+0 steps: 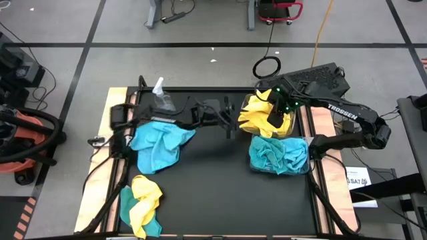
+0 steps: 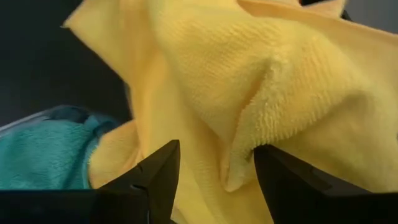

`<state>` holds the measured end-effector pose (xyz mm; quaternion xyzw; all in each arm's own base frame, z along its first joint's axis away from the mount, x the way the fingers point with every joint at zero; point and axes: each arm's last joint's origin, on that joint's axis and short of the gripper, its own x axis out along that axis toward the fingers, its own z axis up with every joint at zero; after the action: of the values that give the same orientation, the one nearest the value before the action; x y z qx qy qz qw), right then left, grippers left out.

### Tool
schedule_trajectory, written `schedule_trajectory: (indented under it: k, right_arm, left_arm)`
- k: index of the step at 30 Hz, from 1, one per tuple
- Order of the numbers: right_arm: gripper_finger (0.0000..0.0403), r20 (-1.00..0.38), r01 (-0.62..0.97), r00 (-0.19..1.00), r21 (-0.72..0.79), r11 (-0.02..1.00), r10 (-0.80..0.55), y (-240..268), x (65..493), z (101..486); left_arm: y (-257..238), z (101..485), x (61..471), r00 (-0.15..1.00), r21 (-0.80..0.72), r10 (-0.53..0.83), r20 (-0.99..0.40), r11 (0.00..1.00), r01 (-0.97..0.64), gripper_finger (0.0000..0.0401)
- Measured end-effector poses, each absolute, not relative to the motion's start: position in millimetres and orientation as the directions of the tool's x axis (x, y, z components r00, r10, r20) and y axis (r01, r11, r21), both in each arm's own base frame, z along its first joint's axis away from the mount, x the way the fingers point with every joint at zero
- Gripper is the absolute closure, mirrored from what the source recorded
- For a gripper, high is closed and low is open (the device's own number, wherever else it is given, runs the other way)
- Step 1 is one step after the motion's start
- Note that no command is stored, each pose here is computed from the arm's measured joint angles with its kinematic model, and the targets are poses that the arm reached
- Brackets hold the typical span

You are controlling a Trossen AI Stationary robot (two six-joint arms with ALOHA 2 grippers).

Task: Sort microfiber towel by color & place in baskets
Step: Put the yellow microfiber towel into the top transparent bin

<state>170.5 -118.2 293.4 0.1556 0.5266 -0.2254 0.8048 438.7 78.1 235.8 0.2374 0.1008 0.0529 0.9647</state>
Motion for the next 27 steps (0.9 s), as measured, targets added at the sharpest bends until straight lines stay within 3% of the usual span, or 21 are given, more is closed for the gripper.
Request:
schedule_trajectory:
  k: [6,10,19,27]
  right_arm:
    - [0.0204,-0.907,0.451,0.406,0.088,0.888,-0.116,-112,176,294]
    - [0.0204,-0.905,0.424,0.413,0.094,0.901,-0.099,-107,179,294]
    - [0.0204,-0.92,0.398,0.387,0.1,0.912,-0.068,-100,179,294]
    - [0.0204,-0.874,0.406,0.46,0.051,0.913,-0.156,-95,169,341]
  left_arm:
    - [99,192,455,0.958,0.406,0.162,-0.237,0.912,-0.053,0.0214]
    - [101,189,460,0.946,0.413,0.239,-0.218,0.901,-0.132,0.0214]
    - [120,181,453,0.914,0.352,0.265,-0.308,0.924,-0.149,0.0214]
    - [124,181,452,0.92,0.318,0.24,-0.311,0.938,-0.137,0.0214]
